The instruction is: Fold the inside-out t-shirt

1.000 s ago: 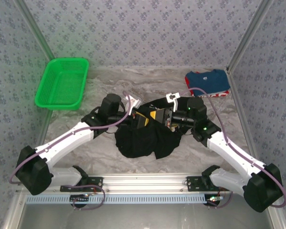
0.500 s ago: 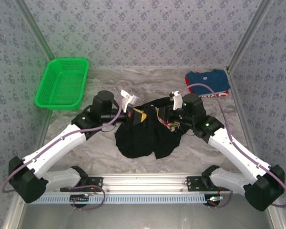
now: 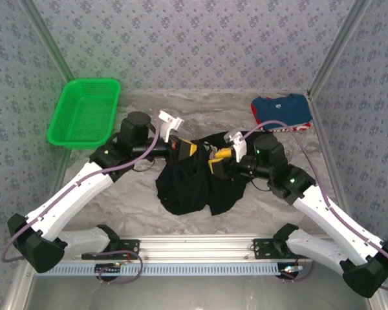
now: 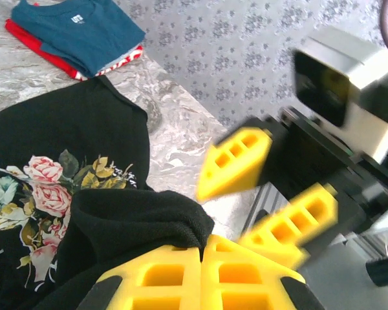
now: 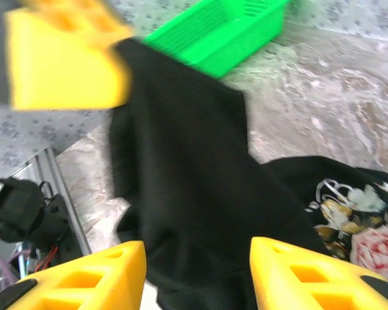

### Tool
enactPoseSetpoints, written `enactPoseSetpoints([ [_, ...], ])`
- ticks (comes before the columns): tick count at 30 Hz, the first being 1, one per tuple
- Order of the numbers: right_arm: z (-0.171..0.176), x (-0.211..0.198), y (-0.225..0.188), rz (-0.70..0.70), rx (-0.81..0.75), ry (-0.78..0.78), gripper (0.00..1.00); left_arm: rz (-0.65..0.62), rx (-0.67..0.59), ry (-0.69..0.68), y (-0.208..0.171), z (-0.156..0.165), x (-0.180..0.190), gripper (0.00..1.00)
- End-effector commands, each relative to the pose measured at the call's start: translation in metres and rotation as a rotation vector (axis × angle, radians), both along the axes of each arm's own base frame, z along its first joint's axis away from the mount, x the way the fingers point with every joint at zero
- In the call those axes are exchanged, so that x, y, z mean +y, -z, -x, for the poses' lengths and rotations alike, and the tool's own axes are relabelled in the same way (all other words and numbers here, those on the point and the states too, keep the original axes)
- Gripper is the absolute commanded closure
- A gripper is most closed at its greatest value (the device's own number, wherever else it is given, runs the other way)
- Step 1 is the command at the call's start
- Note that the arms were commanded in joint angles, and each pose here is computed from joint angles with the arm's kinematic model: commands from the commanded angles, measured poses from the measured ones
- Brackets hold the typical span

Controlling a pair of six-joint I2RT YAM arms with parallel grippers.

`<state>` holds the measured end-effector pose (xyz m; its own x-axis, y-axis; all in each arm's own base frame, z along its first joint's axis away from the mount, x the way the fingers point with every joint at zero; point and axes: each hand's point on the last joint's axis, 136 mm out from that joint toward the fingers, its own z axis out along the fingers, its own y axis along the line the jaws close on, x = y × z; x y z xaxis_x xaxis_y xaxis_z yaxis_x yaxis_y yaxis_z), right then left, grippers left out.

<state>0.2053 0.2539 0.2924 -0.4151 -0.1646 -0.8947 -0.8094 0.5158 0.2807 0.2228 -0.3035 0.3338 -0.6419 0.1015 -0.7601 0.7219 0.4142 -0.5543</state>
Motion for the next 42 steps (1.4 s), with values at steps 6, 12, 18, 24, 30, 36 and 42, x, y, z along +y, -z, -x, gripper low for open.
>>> enactPoseSetpoints([
  [6,0.018,0.041,-0.012,-0.039,-0.070,-0.141,0.59,0.030,0.096,-0.052,-0.010,-0.007,-0.001,1.00],
  [12,0.001,0.049,-0.004,-0.025,-0.047,-0.090,0.57,0.032,0.106,-0.052,-0.006,-0.007,-0.001,1.00],
  [18,-0.007,0.054,-0.006,-0.043,-0.051,-0.067,0.62,0.031,0.105,-0.054,-0.004,-0.008,-0.002,1.00],
  [24,-0.005,0.056,-0.013,-0.084,-0.039,-0.078,0.74,0.015,0.104,-0.068,0.002,-0.012,-0.002,1.00],
  [30,0.000,0.052,-0.016,-0.098,-0.014,-0.077,0.97,-0.008,0.098,-0.091,0.008,-0.017,0.000,1.00],
  [36,0.007,0.044,-0.028,-0.173,0.024,-0.104,1.00,-0.036,0.087,-0.121,0.014,-0.024,0.001,1.00],
  [42,-0.002,0.030,-0.046,-0.300,0.063,-0.065,1.00,-0.025,0.090,-0.165,0.017,-0.038,0.006,0.93],
])
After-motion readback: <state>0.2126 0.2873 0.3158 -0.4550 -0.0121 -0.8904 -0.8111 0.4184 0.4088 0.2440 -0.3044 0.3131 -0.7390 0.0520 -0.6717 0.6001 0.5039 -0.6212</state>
